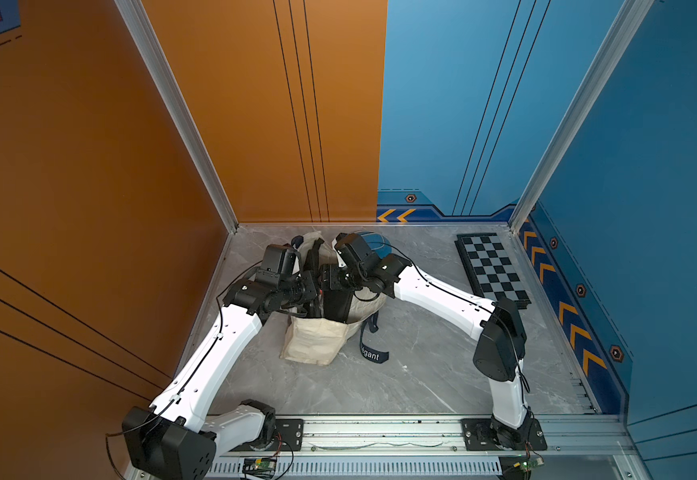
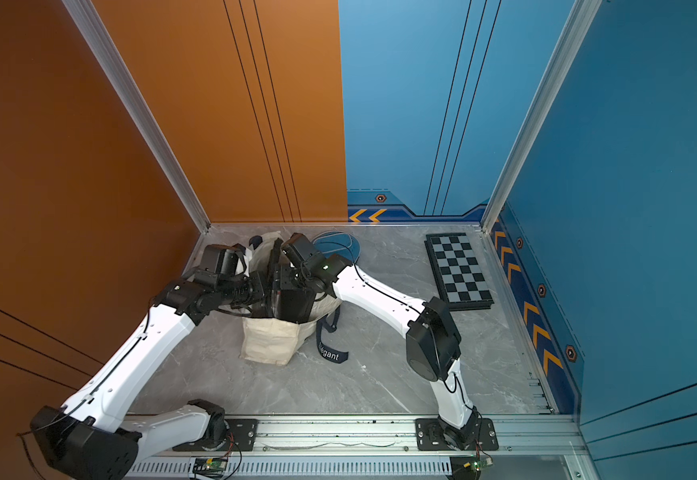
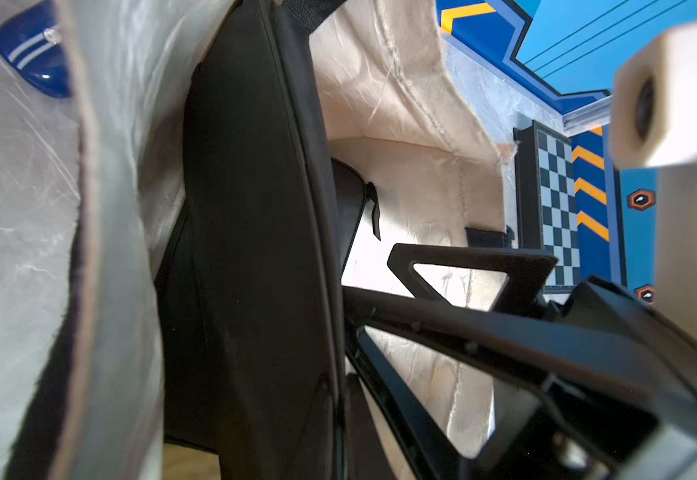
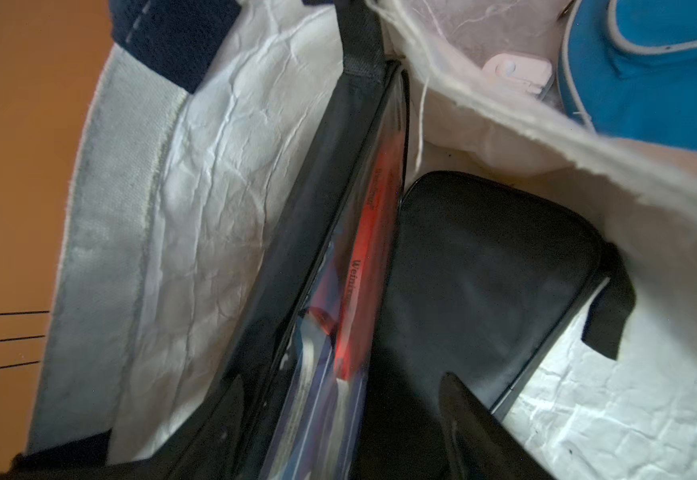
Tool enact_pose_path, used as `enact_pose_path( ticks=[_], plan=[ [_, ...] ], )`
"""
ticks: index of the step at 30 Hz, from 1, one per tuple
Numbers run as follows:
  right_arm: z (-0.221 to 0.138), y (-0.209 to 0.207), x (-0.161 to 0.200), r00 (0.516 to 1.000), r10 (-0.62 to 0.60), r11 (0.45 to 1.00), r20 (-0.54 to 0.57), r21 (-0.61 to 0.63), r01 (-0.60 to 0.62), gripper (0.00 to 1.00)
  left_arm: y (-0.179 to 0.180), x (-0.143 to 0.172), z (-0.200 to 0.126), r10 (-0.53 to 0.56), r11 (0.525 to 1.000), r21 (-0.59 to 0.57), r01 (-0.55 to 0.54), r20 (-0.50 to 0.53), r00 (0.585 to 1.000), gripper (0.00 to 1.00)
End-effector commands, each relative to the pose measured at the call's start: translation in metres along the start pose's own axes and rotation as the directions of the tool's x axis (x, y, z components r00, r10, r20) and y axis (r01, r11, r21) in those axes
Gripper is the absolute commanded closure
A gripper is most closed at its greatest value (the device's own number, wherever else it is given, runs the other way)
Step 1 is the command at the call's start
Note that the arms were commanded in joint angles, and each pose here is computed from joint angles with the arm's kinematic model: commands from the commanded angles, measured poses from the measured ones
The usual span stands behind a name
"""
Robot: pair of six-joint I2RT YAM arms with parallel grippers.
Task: Remove the ping pong set from the canvas bag
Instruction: Pick up the ping pong set from the canvas bag.
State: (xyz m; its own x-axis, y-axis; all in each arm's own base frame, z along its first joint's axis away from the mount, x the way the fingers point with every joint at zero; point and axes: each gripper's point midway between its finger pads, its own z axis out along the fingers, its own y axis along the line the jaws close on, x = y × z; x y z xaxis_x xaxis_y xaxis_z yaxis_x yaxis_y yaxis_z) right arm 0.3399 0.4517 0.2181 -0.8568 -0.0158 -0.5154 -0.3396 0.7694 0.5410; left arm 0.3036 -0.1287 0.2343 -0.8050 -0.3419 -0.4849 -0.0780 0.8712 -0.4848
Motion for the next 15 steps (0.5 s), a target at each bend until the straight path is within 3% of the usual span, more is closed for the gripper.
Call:
enact_pose_path(
  ticks=[1,15],
  plan=[
    [0.004,0.016,0.016,0.998,0.001,0.999,-0.066,-0.034,-0.003,0.25,-0.024,-0.008,-0.007,0.09,0.992,0.086,-0.096,0.065,0.994,1.0],
    [-0.005,0.02,-0.009,0.999,0.049,0.997,-0.02,-0.059,-0.05,0.25,-0.028,-0.001,-0.016,0.2,0.974,0.092,-0.208,0.091,0.976,1.0]
  ],
)
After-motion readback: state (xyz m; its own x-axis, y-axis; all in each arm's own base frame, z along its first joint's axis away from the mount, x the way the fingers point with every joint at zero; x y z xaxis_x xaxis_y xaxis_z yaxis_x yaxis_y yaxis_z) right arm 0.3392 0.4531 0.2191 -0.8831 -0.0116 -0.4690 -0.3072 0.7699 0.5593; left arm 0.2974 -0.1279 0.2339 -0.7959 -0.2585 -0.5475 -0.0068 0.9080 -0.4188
